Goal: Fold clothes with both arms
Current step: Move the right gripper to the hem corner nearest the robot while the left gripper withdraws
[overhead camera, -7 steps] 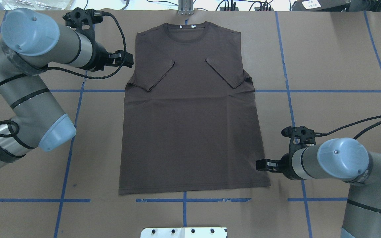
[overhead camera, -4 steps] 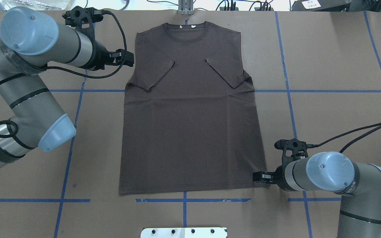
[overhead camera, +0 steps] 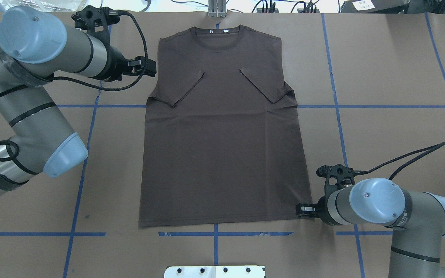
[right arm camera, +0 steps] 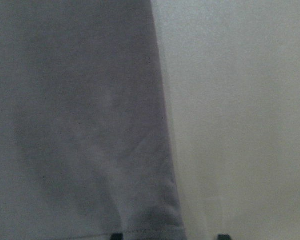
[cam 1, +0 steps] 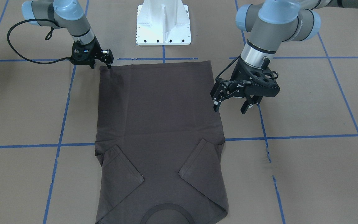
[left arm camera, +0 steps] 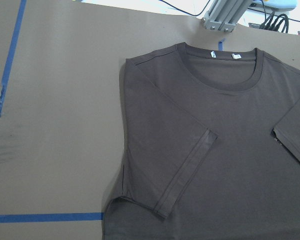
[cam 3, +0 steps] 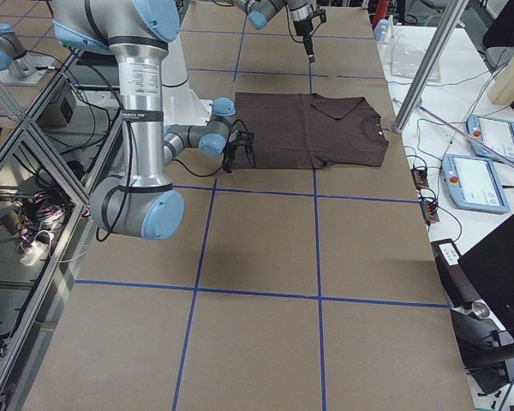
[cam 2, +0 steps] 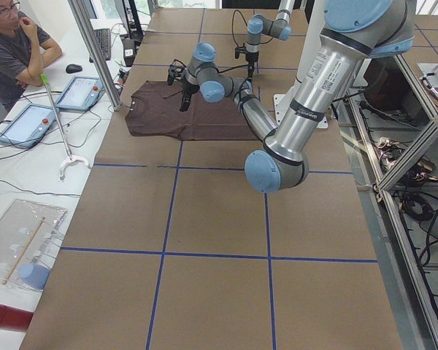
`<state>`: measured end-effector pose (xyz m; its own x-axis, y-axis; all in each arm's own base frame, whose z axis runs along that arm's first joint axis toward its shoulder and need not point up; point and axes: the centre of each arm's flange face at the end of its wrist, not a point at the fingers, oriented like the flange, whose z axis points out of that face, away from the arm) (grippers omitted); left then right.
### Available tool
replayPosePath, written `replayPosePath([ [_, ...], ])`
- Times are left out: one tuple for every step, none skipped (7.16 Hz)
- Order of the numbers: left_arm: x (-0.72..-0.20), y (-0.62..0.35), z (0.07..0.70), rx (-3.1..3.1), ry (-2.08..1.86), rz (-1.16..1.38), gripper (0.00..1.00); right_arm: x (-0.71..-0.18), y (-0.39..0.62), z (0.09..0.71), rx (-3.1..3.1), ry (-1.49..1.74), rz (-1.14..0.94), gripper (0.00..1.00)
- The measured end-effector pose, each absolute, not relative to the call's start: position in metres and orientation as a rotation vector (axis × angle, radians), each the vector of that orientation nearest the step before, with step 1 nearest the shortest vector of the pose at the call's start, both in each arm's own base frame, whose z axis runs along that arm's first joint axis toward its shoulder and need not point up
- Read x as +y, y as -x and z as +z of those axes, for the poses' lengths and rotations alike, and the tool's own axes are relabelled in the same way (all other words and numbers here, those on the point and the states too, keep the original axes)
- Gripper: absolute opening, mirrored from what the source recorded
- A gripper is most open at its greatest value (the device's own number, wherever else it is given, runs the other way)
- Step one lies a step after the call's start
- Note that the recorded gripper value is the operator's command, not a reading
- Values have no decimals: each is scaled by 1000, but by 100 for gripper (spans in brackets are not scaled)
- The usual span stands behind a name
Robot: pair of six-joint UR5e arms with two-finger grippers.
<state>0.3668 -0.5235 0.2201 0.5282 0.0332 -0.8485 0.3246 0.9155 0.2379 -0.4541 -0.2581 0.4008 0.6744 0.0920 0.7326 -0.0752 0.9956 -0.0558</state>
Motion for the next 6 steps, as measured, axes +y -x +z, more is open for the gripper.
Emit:
replayPosePath([
  [-523,-367,220,1006,-394,-179,100,-259,457,398,-817,25,94,19],
  [-523,-366,220,1005,-394,-180,100,-259,458,397,-813,26,93,0],
  [-523,-366,220,1006,-394,-180,100,-259,458,397,-811,27,93,0],
  [-523,-366,220,1006,-394,-179,100,-259,457,396,-812,29,93,0],
  [-523,-366,220,1006,-394,-179,100,-260,456,395,-815,28,94,0],
  [-523,-366,221,1005,-392,-181,100,-259,453,390,-824,26,95,0],
])
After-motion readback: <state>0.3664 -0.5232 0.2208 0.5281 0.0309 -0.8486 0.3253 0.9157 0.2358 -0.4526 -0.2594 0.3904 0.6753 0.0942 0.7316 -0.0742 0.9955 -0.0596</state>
